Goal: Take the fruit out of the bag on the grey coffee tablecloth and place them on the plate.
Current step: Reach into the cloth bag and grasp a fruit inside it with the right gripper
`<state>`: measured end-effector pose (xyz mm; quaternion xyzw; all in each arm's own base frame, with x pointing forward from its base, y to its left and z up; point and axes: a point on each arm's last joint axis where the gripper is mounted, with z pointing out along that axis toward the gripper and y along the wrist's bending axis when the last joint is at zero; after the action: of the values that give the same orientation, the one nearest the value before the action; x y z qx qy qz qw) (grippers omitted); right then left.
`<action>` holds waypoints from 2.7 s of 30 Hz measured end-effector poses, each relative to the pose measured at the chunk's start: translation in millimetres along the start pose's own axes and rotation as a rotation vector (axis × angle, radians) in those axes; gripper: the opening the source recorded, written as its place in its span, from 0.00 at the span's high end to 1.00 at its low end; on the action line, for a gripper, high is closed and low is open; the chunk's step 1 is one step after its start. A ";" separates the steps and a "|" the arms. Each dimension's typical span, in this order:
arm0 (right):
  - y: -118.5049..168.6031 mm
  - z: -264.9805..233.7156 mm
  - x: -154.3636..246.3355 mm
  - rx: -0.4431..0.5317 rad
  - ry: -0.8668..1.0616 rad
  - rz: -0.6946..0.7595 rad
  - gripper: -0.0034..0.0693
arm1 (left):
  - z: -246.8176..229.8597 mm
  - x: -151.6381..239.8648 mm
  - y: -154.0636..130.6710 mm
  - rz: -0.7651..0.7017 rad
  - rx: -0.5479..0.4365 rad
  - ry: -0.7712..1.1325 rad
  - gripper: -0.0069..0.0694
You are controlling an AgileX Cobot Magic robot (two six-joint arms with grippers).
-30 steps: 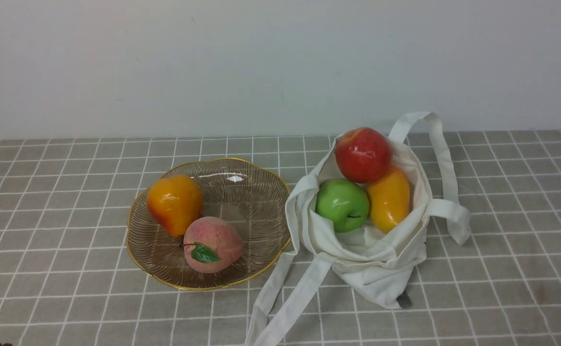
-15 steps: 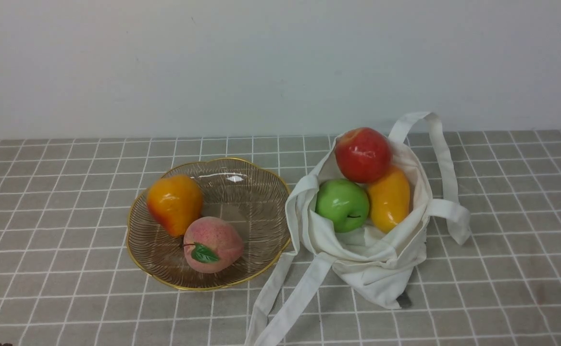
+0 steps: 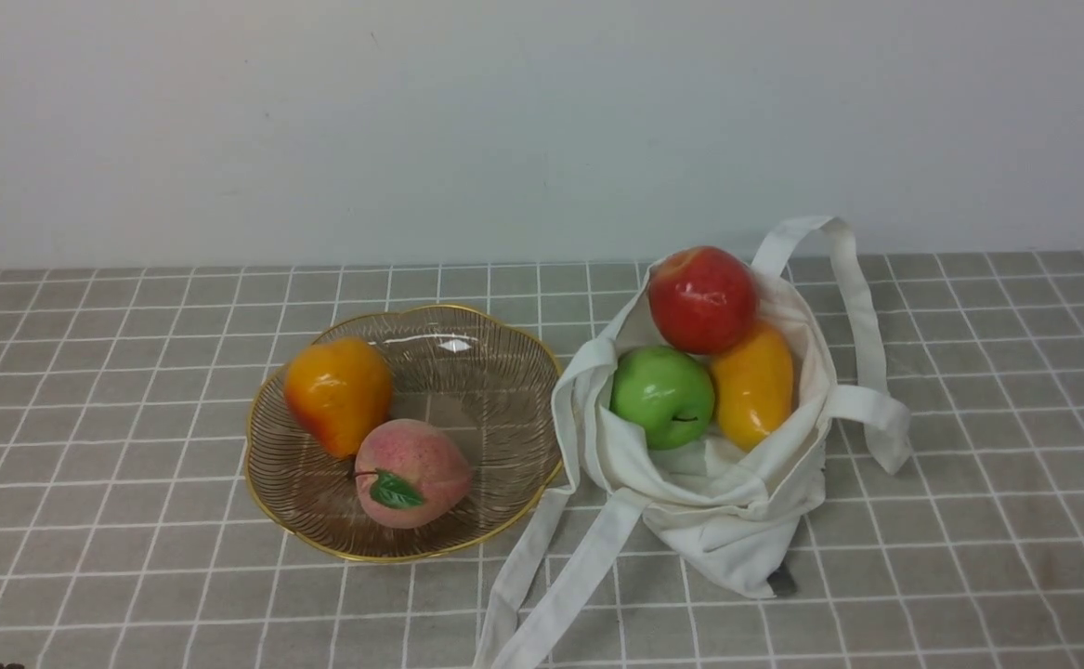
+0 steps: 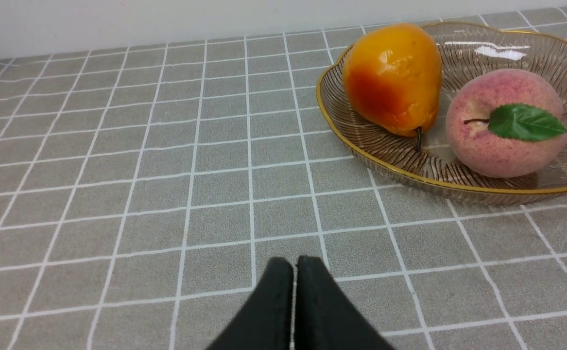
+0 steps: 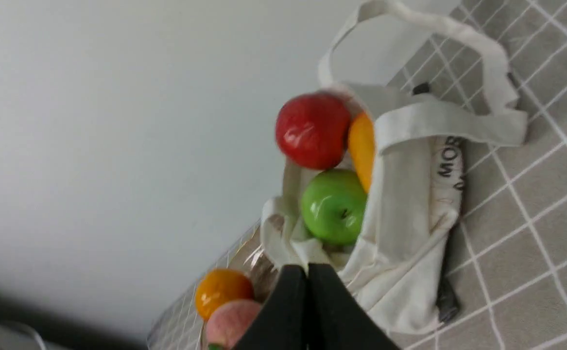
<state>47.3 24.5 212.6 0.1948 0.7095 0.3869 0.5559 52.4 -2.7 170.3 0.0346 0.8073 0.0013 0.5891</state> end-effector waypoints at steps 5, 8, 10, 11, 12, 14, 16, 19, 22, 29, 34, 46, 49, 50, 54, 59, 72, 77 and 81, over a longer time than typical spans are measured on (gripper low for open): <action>54.8 -20.2 -35.8 -0.084 0.010 -0.322 0.97 | 0.0 0.0 0.0 0.000 0.000 0.000 0.92; 71.8 -16.2 -51.1 -0.013 0.103 -0.440 0.97 | 0.0 0.0 0.0 0.000 0.000 0.000 0.92; 73.9 -5.3 -58.3 0.083 0.209 -0.514 0.97 | 0.0 0.0 0.0 0.000 0.000 0.000 0.92; 71.9 4.5 -61.0 0.153 0.290 -0.538 0.97 | 0.0 0.0 0.0 0.000 0.000 0.000 0.92; 69.2 13.5 -63.0 0.202 0.342 -0.537 0.97 | 0.0 0.0 0.0 0.000 0.000 0.000 0.92; 62.2 31.3 -64.3 0.313 0.455 -0.505 0.97 | 0.0 0.0 0.0 0.000 0.000 0.000 0.92; 54.4 56.1 -65.3 0.401 0.553 -0.475 0.97 | 0.0 0.0 0.0 0.000 0.000 0.000 0.92; 49.7 83.3 -66.3 0.447 0.634 -0.448 0.97 | 0.0 0.0 0.0 0.000 0.000 0.000 0.92; 50.5 119.1 -70.0 0.446 0.681 -0.398 0.96 | 0.0 0.0 0.0 0.000 0.000 0.000 0.92; 62.4 198.0 -72.2 0.353 0.789 -0.490 0.82 | 0.0 0.0 0.0 0.000 0.000 0.000 0.92; 81.4 245.7 -63.4 0.266 0.819 -0.585 0.61 | 0.0 0.0 0.0 0.000 0.000 0.000 0.92; 64.2 344.3 -46.9 0.271 0.795 -0.720 0.02 | 0.0 0.0 0.0 0.000 0.000 0.000 0.92; 54.1 363.0 -38.7 0.276 0.793 -0.723 0.00 | 0.0 0.0 0.0 0.000 0.000 0.000 0.92; 51.7 367.0 -37.0 0.278 0.793 -0.726 0.00 | 0.0 0.0 0.0 0.000 0.000 0.000 0.92; 41.8 378.7 -30.4 0.289 0.801 -0.748 0.00 | 0.0 0.0 0.0 0.000 0.000 0.000 0.92; 33.5 386.5 -26.6 0.292 0.779 -0.792 0.00 | 0.0 0.0 0.0 0.000 0.000 0.000 0.92; 30.1 390.9 -26.1 0.287 0.752 -0.833 0.00 | 0.0 0.0 0.0 0.000 0.000 0.000 0.92; 30.1 390.9 -26.1 0.285 0.753 -0.837 0.00 | 0.0 0.0 0.0 0.000 0.000 0.000 0.92; 29.8 391.0 -25.9 0.286 0.753 -0.837 0.00 | 0.0 0.0 0.0 0.000 0.000 0.000 0.92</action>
<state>418.0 154.8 219.6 -0.1803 0.9202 0.0772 0.3389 52.4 -2.7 170.3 0.0346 0.8073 0.0013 0.5891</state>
